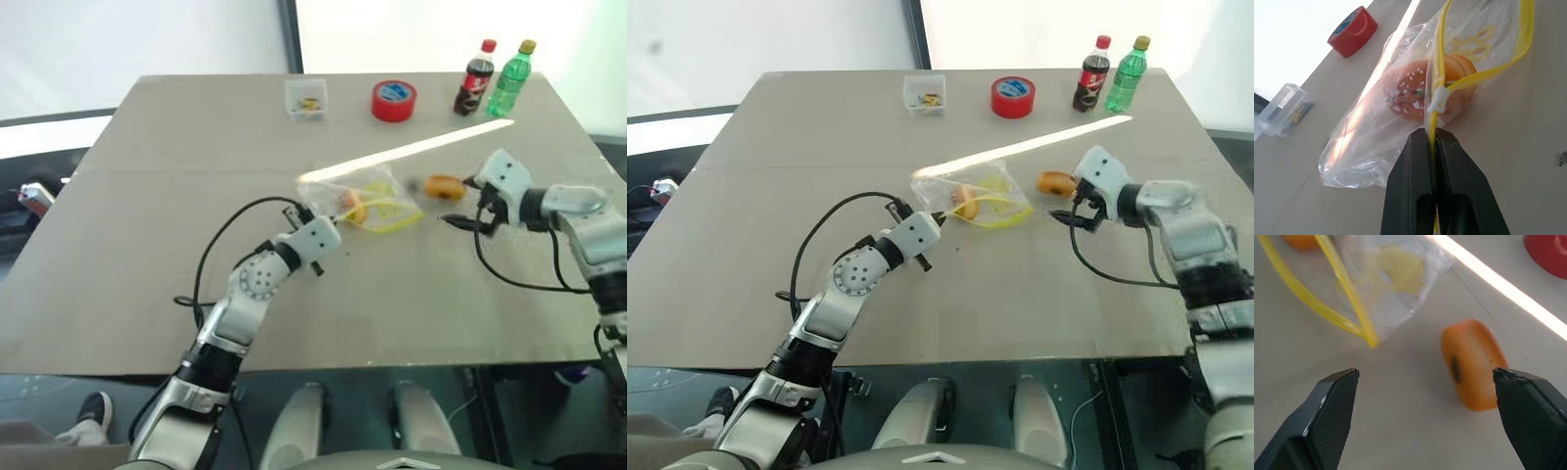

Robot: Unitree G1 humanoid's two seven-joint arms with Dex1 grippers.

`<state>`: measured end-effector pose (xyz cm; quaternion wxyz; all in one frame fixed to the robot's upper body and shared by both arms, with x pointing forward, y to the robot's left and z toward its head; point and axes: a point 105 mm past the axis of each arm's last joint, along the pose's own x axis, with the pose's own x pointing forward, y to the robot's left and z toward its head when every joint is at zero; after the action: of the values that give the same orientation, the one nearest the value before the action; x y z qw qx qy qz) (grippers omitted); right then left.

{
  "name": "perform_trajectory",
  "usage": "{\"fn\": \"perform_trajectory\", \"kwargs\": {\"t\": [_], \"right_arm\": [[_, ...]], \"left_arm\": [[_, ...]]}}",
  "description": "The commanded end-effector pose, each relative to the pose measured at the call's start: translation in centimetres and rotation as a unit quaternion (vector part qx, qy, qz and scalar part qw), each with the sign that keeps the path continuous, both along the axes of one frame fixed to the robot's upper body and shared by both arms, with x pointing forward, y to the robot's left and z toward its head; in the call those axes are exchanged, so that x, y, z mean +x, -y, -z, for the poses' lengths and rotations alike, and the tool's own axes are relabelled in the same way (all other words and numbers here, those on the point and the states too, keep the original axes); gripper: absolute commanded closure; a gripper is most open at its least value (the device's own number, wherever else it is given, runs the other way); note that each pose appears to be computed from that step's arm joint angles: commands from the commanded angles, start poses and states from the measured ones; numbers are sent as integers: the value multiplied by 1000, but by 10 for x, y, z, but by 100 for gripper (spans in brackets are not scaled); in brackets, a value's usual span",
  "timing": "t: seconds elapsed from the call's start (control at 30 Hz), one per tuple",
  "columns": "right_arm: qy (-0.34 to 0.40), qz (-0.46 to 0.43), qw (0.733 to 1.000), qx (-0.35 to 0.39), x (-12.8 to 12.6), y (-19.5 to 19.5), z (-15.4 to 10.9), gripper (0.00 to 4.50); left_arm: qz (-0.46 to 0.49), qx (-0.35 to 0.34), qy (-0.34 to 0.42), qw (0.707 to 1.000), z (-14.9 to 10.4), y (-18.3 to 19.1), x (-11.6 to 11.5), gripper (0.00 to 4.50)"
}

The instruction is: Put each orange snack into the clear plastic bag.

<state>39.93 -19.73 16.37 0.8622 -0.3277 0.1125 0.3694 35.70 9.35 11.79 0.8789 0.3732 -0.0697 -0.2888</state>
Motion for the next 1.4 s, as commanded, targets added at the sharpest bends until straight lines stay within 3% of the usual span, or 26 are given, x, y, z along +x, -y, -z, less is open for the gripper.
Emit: {"fn": "perform_trajectory", "kwargs": {"t": [0.03,0.27,0.3,0.37,0.6,0.63,0.7,0.8,1.0,1.13,1.2,1.4], "right_arm": [[52,2,998,-40,23,-1,-10,1],[31,56,998,-22,49,-4,-1,1],[19,59,998,-13,49,-4,1,25],[8,61,998,2,50,-5,2,98],[0,60,998,-13,48,1,5,421],[1,58,998,-5,48,0,1,443],[-9,46,998,39,48,-8,-12,443],[-84,9,985,153,39,-27,-34,443],[-276,-53,895,347,-6,-63,-62,443],[-321,-94,871,361,-39,-81,-63,443],[-340,-103,867,348,-53,-92,-50,443],[-379,-52,870,311,-63,-117,-14,443]], "left_arm": [[3,-10,30,999,-16,3,-1,450],[1,-5,34,999,-18,0,0,450],[1,-4,34,999,-18,0,0,450],[-1,-3,35,999,-18,-1,0,450],[1,-3,32,999,-16,0,-3,450],[2,-3,32,999,-16,0,-3,450],[3,-3,32,999,-16,1,-3,450],[5,-3,31,999,-15,2,-3,450],[11,-2,30,999,-15,5,-3,450],[12,-3,30,999,-15,5,-3,450],[12,-3,29,1000,-14,6,-3,450],[13,-5,29,999,-15,6,-3,450]]}}
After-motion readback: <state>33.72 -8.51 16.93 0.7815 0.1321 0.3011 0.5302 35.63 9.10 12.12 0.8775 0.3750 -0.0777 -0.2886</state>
